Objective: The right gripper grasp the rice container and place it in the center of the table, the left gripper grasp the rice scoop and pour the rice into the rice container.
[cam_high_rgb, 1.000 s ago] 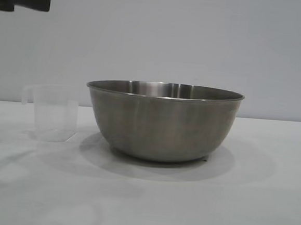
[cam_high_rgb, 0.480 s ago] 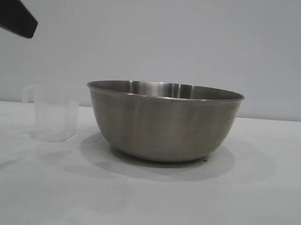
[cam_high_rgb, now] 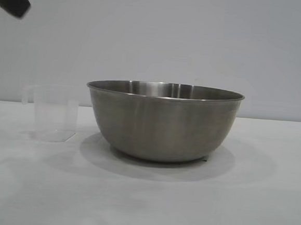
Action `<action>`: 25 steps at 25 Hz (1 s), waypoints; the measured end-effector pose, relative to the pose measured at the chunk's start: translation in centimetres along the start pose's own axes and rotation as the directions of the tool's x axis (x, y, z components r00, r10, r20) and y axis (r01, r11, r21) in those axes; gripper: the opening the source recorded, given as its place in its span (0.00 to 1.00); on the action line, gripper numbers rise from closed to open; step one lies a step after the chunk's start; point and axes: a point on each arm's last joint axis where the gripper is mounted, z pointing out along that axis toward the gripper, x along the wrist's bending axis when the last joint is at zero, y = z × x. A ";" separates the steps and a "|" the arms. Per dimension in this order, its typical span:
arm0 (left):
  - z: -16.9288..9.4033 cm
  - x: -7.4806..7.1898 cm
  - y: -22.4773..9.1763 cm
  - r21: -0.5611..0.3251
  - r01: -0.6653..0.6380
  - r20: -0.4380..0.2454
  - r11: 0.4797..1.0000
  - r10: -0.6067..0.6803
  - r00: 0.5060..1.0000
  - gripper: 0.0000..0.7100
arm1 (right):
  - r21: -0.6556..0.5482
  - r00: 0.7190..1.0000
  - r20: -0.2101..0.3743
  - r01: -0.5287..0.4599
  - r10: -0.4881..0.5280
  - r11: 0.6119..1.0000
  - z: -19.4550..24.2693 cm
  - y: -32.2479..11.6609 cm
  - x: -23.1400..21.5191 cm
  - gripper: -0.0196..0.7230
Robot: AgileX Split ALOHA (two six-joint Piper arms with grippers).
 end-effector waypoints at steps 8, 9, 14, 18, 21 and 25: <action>-6.6 1.1 0.6 -0.007 0.006 -0.127 1.000 -0.007 0.992 0.59 | 0.000 1.000 0.000 0.000 0.000 1.000 0.0 0.0 0.0 0.78; -7.4 1.2 0.6 -0.011 0.006 -0.135 1.000 -0.008 0.991 0.59 | 0.000 1.000 0.000 0.000 0.000 1.000 0.0 0.0 0.0 0.78; -11.4 0.9 0.0 -0.057 0.000 -0.115 0.998 -0.007 0.993 0.59 | 0.000 1.000 0.000 0.000 0.000 1.000 0.0 0.0 0.0 0.78; -14.0 0.4 -1.2 -0.055 -0.009 -0.064 0.998 0.005 0.998 0.59 | 0.000 1.000 0.000 0.000 0.000 1.000 0.0 0.0 0.0 0.78; -15.5 0.2 -2.3 -0.036 -0.014 -0.050 0.999 0.012 0.999 0.59 | 0.000 1.000 0.000 0.000 0.000 1.000 0.0 0.0 0.0 0.78; -17.2 0.0 -3.7 -0.018 0.000 -0.040 1.000 0.000 0.999 0.59 | 0.000 1.000 0.000 0.000 0.000 1.000 0.0 0.0 0.0 0.78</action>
